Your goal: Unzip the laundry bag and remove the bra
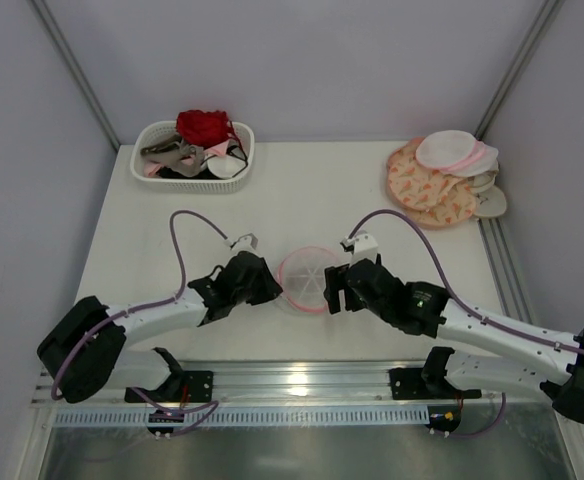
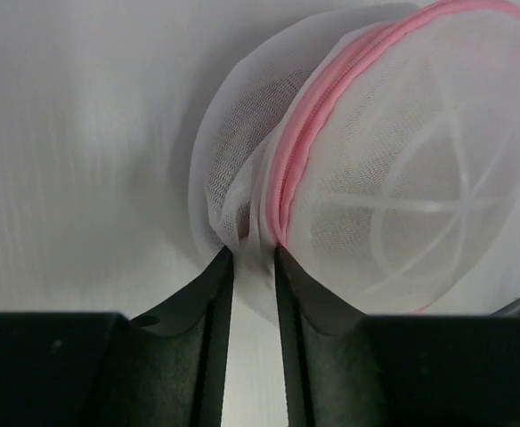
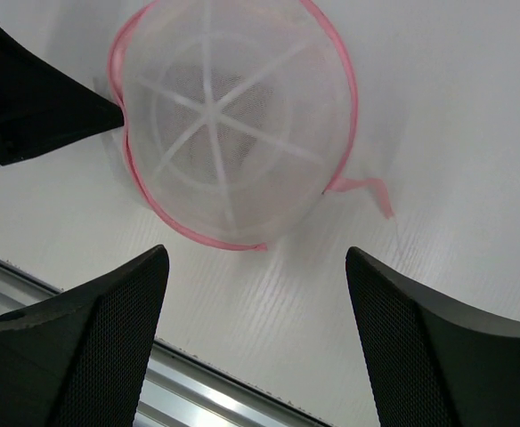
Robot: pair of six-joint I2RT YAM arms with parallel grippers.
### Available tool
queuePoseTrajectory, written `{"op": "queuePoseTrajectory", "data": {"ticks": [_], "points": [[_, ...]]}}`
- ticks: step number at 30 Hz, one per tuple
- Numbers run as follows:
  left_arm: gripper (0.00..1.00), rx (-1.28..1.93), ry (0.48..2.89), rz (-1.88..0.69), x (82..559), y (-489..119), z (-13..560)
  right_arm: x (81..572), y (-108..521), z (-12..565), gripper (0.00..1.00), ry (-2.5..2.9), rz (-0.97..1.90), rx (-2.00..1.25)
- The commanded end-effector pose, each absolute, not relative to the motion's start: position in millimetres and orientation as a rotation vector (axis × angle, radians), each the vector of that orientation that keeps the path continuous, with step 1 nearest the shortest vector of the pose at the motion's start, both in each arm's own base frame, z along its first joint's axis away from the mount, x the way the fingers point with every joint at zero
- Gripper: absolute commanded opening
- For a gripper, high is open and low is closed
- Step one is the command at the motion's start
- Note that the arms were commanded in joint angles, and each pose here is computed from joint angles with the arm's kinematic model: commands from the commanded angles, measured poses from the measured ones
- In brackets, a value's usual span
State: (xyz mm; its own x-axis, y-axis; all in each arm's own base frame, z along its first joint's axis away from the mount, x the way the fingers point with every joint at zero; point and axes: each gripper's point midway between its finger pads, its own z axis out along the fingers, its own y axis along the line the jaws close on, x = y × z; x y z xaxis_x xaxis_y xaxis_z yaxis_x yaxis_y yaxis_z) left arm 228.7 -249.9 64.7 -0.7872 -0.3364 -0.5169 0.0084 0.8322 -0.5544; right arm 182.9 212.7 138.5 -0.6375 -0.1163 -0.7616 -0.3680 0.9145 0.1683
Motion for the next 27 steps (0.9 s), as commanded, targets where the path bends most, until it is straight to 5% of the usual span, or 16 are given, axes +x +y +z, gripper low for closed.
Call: {"op": "queuePoseTrajectory", "data": {"ticks": [1, 2, 5, 27], "points": [[0.24, -0.189, 2.353, -0.750, 236, -258, 63, 200, 227, 172, 0.84, 2.145, 0.441, -0.292], [0.12, -0.192, 2.350, -0.755, 237, -258, 62, 201, 229, 173, 0.84, 2.141, 0.443, -0.293], [0.04, -0.201, 2.336, -0.781, 236, -259, 64, 208, 236, 176, 0.84, 2.128, 0.440, -0.285], [0.00, -0.248, 2.061, -1.157, 225, -273, 155, 240, 301, 136, 0.83, 2.266, 0.400, -0.303]]}}
